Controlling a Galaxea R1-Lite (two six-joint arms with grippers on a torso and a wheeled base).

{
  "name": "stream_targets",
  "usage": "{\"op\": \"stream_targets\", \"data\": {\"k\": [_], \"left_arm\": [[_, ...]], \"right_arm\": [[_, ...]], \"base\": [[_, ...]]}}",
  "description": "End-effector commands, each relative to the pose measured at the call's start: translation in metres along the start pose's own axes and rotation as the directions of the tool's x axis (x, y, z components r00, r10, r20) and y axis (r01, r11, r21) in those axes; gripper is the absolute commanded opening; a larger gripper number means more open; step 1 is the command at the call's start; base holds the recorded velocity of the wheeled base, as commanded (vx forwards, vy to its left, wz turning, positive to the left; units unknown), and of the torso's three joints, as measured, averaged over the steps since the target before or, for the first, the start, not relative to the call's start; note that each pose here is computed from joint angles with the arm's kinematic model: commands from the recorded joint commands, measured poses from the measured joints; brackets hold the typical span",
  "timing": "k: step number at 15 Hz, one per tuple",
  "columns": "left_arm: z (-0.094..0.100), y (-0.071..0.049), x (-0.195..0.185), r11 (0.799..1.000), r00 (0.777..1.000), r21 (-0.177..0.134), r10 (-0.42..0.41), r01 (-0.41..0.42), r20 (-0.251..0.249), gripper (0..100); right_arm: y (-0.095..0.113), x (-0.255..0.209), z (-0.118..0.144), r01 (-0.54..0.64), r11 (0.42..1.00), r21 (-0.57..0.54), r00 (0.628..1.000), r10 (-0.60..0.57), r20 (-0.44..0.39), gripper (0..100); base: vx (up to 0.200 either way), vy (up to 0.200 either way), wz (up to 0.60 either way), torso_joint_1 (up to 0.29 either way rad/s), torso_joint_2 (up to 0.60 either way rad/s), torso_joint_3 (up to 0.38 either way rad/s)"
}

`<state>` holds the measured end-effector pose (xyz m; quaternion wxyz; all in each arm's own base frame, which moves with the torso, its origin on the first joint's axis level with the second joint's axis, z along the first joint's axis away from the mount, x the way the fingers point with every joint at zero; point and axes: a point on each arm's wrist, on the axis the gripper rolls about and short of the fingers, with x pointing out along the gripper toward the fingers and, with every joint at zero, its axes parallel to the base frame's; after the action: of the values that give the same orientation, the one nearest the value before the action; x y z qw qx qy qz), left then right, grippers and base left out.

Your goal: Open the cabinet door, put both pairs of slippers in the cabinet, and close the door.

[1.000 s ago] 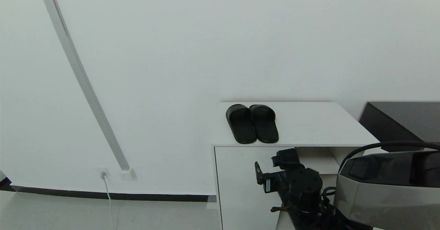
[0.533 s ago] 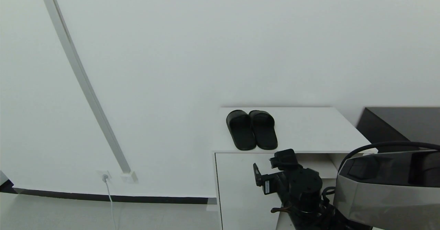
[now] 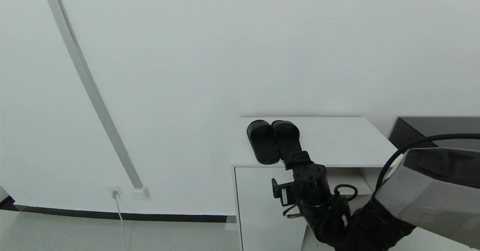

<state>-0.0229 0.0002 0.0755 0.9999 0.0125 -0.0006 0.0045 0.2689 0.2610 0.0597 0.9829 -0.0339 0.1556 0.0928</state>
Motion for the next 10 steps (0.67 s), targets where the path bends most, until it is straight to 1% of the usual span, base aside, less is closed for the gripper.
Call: {"op": "stream_targets", "data": {"k": [1,3,8,10], "left_arm": [[0.000,0.000,0.000,1.000,1.000,-0.002,0.000,0.000,-0.001,0],[0.000,0.000,0.000,1.000,1.000,-0.004,0.000,0.000,-0.001,0],[0.000,0.000,0.000,1.000,1.000,-0.001,-0.003,0.003,-0.003,0],[0.000,0.000,0.000,1.000,1.000,-0.001,-0.003,0.003,-0.003,0]], "right_arm": [[0.010,-0.015,0.061,-0.037,0.991,0.130,0.998,0.029,0.064,100],[0.012,-0.015,0.064,-0.033,0.991,0.132,0.998,0.025,0.055,100],[0.010,-0.014,0.055,-0.021,0.992,0.121,0.999,0.017,0.032,100],[0.011,-0.013,0.054,-0.021,0.992,0.124,0.999,0.016,0.036,100]], "base": [[0.000,0.000,0.00,0.000,0.00,0.000],[0.000,0.000,0.00,0.000,0.00,0.000],[0.000,0.000,0.00,0.000,0.00,0.000],[0.200,0.000,0.00,0.005,0.01,0.002]]}}
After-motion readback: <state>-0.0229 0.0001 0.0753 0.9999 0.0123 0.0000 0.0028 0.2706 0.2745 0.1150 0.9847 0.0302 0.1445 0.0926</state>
